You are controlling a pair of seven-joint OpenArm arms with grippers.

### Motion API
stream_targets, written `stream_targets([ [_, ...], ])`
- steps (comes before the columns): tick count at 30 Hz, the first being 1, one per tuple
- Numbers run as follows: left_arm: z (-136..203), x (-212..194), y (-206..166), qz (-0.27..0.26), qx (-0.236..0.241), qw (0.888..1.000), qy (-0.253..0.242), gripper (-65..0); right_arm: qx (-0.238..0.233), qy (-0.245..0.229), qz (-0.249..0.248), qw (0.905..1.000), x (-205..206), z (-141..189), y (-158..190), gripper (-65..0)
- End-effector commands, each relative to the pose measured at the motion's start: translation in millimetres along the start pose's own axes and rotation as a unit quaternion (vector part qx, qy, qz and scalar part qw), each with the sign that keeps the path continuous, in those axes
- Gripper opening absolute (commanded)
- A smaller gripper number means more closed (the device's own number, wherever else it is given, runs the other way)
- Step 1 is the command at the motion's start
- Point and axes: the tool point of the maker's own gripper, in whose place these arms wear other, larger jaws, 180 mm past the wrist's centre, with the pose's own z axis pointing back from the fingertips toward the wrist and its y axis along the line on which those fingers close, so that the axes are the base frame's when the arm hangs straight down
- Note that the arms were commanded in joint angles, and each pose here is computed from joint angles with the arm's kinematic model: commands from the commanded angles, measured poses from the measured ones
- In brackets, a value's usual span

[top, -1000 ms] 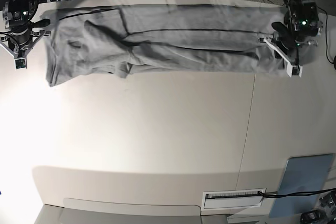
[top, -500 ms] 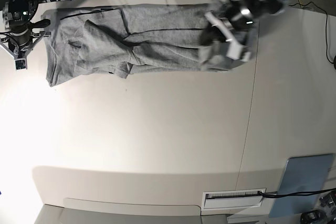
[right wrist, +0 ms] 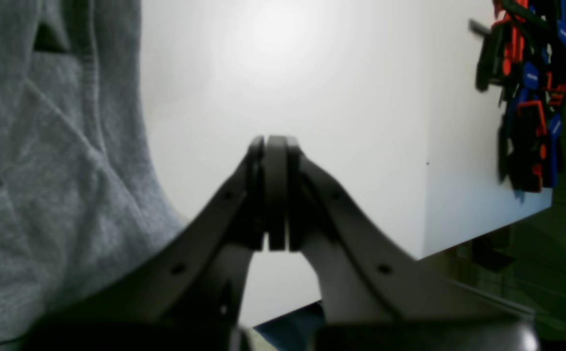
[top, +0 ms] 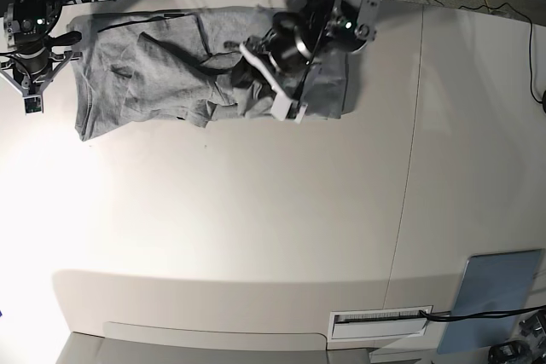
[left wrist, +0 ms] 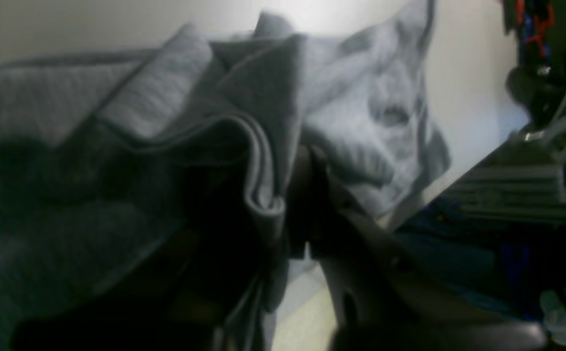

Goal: Fold the T-shirt properly

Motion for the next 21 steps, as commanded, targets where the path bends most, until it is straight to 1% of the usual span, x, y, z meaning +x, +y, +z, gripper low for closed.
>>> stream_targets([
  [1,-1,11,-13,0.002,-0.02,1.0,-0.018,-65.0,-0.017,-0.023,0.006,0.9996,13,2,-12,-65.0],
  [5,-3,13,-13,0.001,-0.021,1.0,-0.019,-65.0,-0.017,-0.023,0.006,0.9996,13,2,-12,-65.0],
  [7,-3,14,-18,0.002,-0.035,0.999,-0.022,-65.0,-0.017,-0.023,0.006,0.9996,13,2,-12,-65.0],
  [8,-2,16,-23,-0.009,-0.048,0.998,-0.028,-63.6,-0.017,-0.024,0.006,0.9996,14,2,-12,-65.0],
  [11,1,21,-43,-0.042,-0.104,0.993,-0.046,-39.0,-0.017,-0.024,0.006,0.9996,14,2,-12,-65.0],
  [12,2,23,-47,-0.044,-0.113,0.991,-0.053,-32.7,-0.017,-0.023,0.006,0.9996,13,2,-12,-65.0],
  [13,3,25,-49,-0.043,-0.119,0.99,-0.056,-30.2,-0.017,-0.024,0.006,0.9996,14,2,-12,-65.0],
  [18,3,30,-50,-0.048,-0.12,0.99,-0.06,-30.2,-0.017,-0.025,0.006,0.9995,14,2,-12,-65.0],
  [20,3,32,-49,-0.053,-0.118,0.99,-0.062,-30.2,-0.022,-0.039,0.01,0.9989,19,2,-13,-65.0],
  [21,2,33,-48,-0.058,-0.113,0.99,-0.063,-30.2,-0.032,-0.046,0.02,0.9982,22,3,-17,-65.0],
])
